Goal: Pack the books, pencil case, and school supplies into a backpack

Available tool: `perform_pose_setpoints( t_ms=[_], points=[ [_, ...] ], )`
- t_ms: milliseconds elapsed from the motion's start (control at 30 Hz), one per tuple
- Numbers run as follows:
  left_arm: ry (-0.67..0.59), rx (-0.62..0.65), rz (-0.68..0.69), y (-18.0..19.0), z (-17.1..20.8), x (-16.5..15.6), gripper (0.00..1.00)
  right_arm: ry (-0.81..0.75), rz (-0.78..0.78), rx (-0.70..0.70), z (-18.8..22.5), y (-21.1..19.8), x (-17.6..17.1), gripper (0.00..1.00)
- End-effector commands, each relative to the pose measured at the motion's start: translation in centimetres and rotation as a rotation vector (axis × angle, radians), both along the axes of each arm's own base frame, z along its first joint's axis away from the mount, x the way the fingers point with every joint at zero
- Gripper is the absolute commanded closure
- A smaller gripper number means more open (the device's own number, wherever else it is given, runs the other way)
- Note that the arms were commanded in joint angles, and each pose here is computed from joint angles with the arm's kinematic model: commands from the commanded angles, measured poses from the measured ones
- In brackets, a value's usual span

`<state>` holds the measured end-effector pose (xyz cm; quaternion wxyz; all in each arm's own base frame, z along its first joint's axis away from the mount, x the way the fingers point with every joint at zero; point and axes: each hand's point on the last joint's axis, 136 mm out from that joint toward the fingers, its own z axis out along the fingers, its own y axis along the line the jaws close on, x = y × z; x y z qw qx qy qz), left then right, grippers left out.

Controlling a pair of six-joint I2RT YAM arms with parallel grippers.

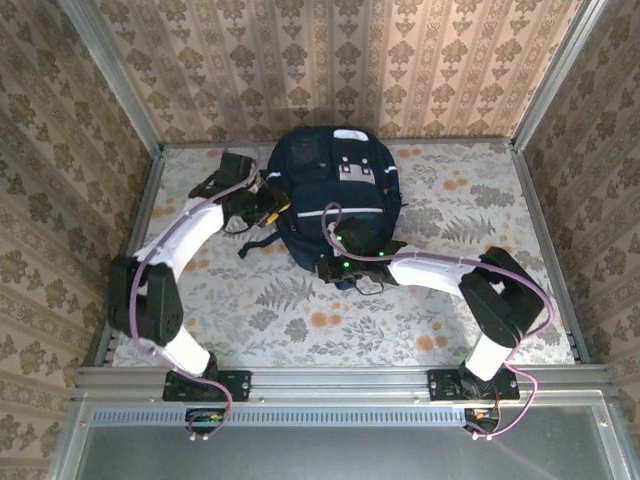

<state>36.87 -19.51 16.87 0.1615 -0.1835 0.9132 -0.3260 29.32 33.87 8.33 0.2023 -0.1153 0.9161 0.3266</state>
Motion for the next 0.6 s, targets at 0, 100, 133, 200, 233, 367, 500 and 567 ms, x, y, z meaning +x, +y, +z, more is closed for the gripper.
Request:
perform_pose_setpoints(
  t_ms=[0, 100, 133, 200, 233, 367, 500, 567],
  points=[
    [0.076, -0.041, 0.014, 0.0, -1.0, -3.1, 0.56, -0.060, -0.017, 0.099, 2.9, 3.0, 2.3, 1.00],
    [0.140, -0.104, 0.030, -0.8, -2.4, -5.1, 0.53, -0.054, -0.018, 0.114, 2.8, 4.1, 2.8, 1.00],
    [0.155, -0.130, 0.032, -1.1, -2.6, -5.5, 0.52, -0.053, -0.016, 0.115, 2.9, 4.3, 3.0, 1.00],
    [0.170, -0.149, 0.029, -1.7, -2.7, -5.9, 0.50, -0.047, -0.009, 0.109, 2.5, 4.6, 2.9, 1.00],
    [0.170, -0.146, 0.027, -1.8, -2.6, -5.9, 0.48, -0.045, -0.009, 0.108, 2.4, 4.6, 3.0, 1.00],
    [0.175, -0.124, 0.026, -2.2, -2.8, -5.2, 0.46, -0.040, -0.002, 0.104, 2.0, 4.8, 2.6, 1.00],
    [0.207, -0.110, 0.029, -2.4, -3.9, -4.8, 0.49, -0.056, -0.010, 0.095, 2.2, 4.3, 2.5, 1.00],
    [0.223, -0.116, 0.026, -2.6, -4.4, -4.7, 0.52, -0.066, -0.019, 0.088, 2.3, 4.0, 2.5, 1.00]
  ],
)
